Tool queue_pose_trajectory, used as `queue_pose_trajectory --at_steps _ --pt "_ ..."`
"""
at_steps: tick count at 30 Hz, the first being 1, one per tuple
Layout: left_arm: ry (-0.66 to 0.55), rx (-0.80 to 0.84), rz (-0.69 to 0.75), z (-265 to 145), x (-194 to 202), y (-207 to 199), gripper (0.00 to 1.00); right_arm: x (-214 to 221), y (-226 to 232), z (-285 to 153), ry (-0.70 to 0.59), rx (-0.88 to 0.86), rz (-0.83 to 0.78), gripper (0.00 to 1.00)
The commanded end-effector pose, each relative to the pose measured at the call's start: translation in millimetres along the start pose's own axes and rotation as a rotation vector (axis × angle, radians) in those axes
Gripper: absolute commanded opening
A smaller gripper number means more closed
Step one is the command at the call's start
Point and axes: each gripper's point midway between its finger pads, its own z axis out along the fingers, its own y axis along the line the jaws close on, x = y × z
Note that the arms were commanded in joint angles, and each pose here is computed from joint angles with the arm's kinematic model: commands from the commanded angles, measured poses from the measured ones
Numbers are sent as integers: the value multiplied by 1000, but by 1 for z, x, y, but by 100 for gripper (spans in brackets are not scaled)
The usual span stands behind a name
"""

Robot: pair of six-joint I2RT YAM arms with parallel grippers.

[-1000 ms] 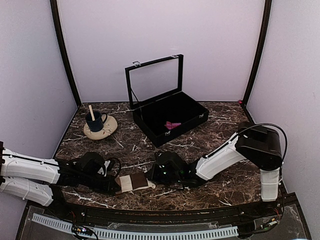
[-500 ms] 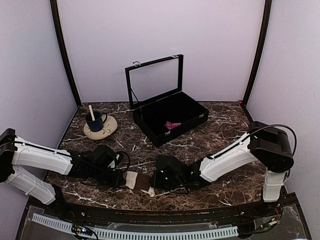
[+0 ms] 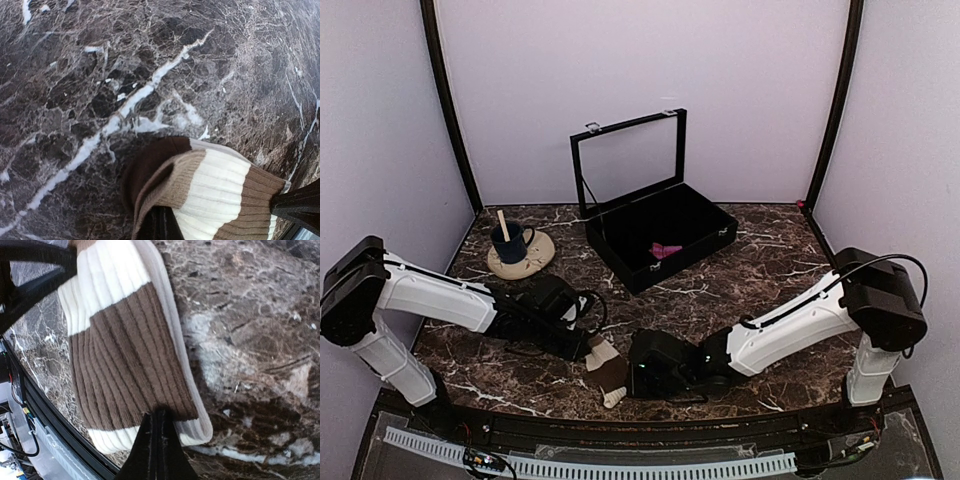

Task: Roll the socks
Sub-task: Rotate the sock at the center of the board.

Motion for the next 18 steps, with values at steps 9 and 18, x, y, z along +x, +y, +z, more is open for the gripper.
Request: queue_pose_trajectory --at_steps 9,18 --pt "89 -5 182 19 -14 18 0 26 -20 -7 63 82 -44 0" --pt "105 39 249 33 -32 5 0 22 -7 -7 62 58 -63 0"
